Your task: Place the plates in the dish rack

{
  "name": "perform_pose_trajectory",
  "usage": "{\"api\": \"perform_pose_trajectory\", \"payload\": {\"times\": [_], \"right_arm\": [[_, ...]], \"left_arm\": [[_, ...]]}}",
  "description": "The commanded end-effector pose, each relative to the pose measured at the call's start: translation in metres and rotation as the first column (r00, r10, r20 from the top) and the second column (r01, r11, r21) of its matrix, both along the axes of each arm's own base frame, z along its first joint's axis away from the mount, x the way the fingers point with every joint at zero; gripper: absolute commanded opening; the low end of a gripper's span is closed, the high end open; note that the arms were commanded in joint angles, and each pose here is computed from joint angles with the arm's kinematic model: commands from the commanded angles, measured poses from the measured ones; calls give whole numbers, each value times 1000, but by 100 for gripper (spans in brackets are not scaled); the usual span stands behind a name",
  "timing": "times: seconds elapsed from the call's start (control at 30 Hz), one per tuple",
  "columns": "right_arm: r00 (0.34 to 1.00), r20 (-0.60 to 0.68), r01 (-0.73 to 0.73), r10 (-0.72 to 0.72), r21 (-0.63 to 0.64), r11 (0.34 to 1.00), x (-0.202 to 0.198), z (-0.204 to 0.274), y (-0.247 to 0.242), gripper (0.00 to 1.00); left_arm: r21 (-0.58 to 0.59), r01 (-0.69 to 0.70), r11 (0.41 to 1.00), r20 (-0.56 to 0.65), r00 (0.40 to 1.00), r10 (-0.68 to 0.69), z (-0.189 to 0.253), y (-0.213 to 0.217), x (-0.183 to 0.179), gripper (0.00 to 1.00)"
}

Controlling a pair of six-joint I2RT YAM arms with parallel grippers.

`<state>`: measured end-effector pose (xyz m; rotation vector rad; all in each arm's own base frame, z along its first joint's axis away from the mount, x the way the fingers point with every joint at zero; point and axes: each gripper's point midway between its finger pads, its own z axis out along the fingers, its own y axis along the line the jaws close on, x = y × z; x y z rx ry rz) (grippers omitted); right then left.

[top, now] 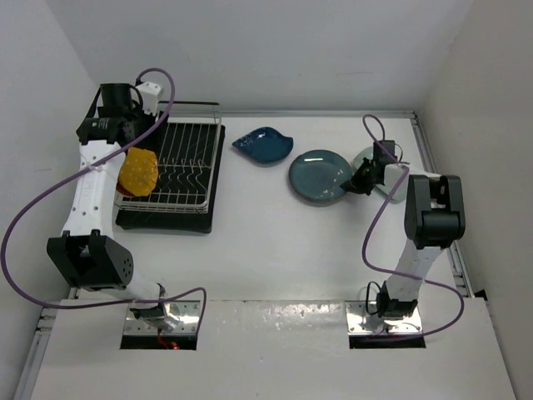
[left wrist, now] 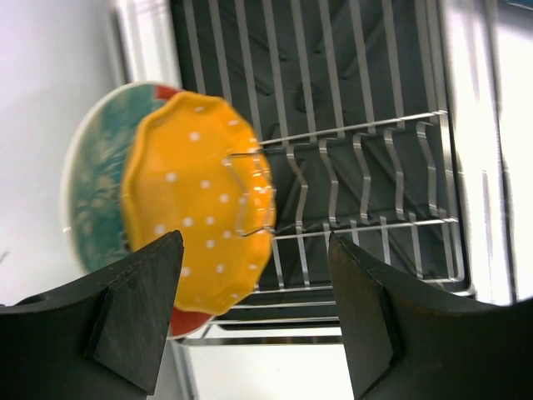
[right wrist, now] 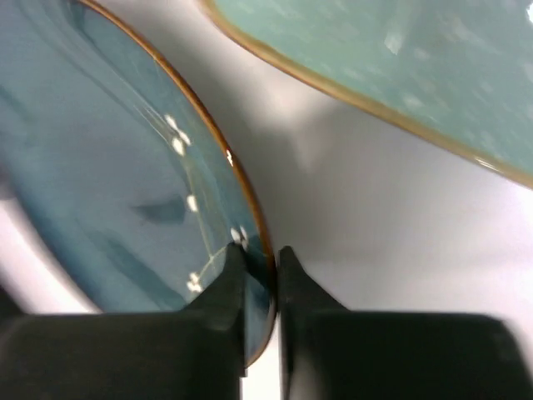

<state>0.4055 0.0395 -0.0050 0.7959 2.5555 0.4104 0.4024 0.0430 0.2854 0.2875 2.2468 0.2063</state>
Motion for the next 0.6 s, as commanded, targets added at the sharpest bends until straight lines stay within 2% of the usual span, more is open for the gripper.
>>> {"api": "perform_pose_trajectory", "payload": {"times": [0.0, 0.1, 0.2, 0.23, 0.27, 0.3, 0.37, 0.43, 0.53, 0.57], "right_arm": [[1000, 18, -9, 8, 19, 1000, -6, -7, 0, 0], [993, 99, -64, 65, -12, 998, -21, 20, 1, 0], [969, 188, -153, 159, -47, 987, -20, 46, 6, 0], [936, 292, -182, 195, -71, 981, -14, 85, 13, 0], [917, 334, -200, 218, -89, 976, -10, 102, 17, 0], [860, 396, -289, 321, -139, 947, -11, 126, 36, 0], [749, 512, -385, 420, -180, 905, -8, 180, 69, 0], [585, 597, -557, 548, -195, 807, -20, 215, 119, 0], [400, 715, -691, 573, -175, 701, -36, 261, 169, 0], [387, 731, -710, 562, -152, 687, -37, 268, 178, 0]], "left_arm": [[-90, 99, 991, 12, 995, -99, 5, -28, -4, 75], [-126, 184, 975, 2, 983, -185, 3, -50, -7, 79], [-157, 266, 951, -19, 962, -273, -6, -76, -7, 79], [-161, 297, 941, -15, 953, -304, -5, -84, -8, 80], [-179, 323, 929, -25, 943, -332, -8, -93, -9, 80], [-204, 389, 898, -12, 917, -400, -3, -112, -13, 83], [-243, 454, 857, -20, 881, -472, -9, -133, -13, 84], [-286, 537, 794, 11, 830, -557, -2, -163, -16, 88], [-318, 611, 724, 37, 772, -635, 3, -195, -16, 89], [-323, 626, 710, 44, 759, -649, 5, -202, -16, 89]]}}
